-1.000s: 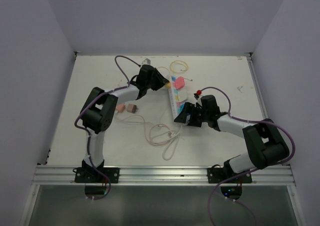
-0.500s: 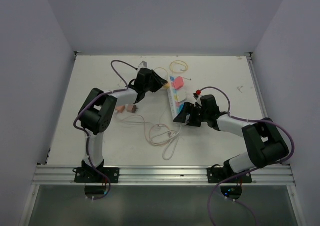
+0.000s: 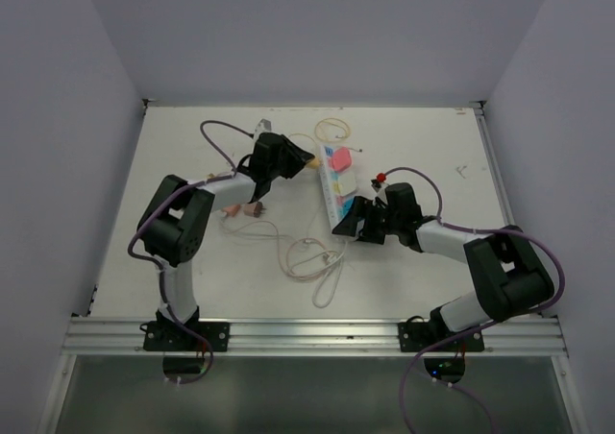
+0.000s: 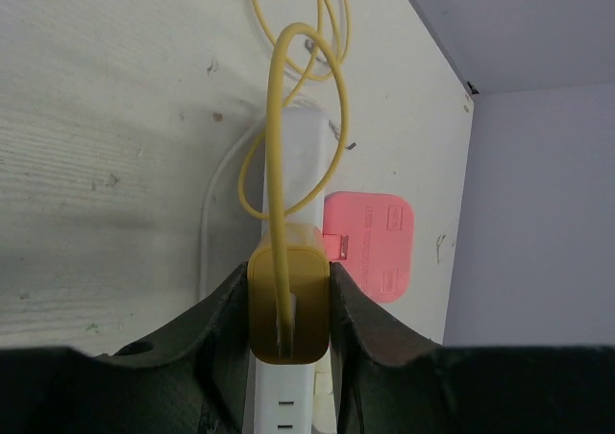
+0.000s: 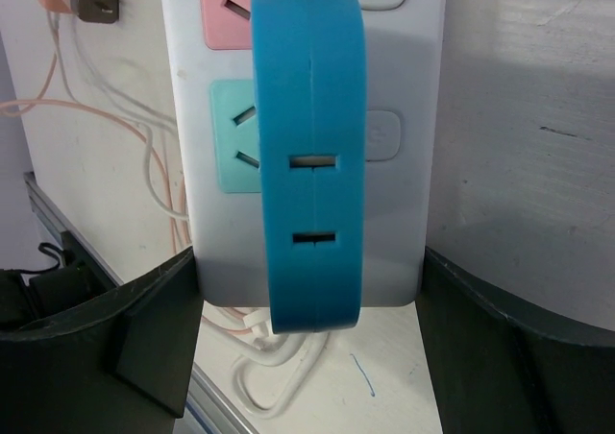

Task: Pull the plug off the socket

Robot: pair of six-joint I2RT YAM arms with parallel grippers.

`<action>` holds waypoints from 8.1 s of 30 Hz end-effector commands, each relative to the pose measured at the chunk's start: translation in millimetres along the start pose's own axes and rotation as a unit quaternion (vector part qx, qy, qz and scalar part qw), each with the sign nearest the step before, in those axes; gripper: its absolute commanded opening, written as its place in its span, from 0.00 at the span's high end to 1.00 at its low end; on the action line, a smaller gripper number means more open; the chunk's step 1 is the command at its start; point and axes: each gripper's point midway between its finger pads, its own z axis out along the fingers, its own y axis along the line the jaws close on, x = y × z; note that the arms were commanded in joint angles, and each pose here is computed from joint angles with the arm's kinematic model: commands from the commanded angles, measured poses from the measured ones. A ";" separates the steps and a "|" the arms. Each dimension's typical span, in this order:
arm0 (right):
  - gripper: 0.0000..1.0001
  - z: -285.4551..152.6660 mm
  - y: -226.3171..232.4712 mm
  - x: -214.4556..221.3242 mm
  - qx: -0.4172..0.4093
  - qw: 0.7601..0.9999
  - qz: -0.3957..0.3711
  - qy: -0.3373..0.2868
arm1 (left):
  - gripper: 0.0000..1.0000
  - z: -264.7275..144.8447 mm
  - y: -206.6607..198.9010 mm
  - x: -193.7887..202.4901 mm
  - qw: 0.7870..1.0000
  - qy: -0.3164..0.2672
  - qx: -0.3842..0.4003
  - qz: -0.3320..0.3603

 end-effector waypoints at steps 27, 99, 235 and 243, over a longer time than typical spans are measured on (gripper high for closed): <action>1.00 -21.1 -100.9 81.3 0.212 0.966 0.112 0.093 | 0.99 -104.6 32.0 -104.4 0.996 -0.077 -0.012 0.048; 1.00 -19.4 -78.0 75.3 0.201 0.973 0.059 0.095 | 0.03 -180.4 -12.1 -44.3 0.991 -0.026 0.003 0.128; 1.00 16.7 88.9 -33.9 -0.104 0.994 -0.042 -0.015 | 1.00 -78.7 66.4 53.0 0.984 0.090 -0.108 0.112; 1.00 -0.2 90.0 -42.6 -0.137 0.990 0.000 -0.028 | 1.00 -84.7 89.3 45.7 0.979 0.079 -0.147 0.116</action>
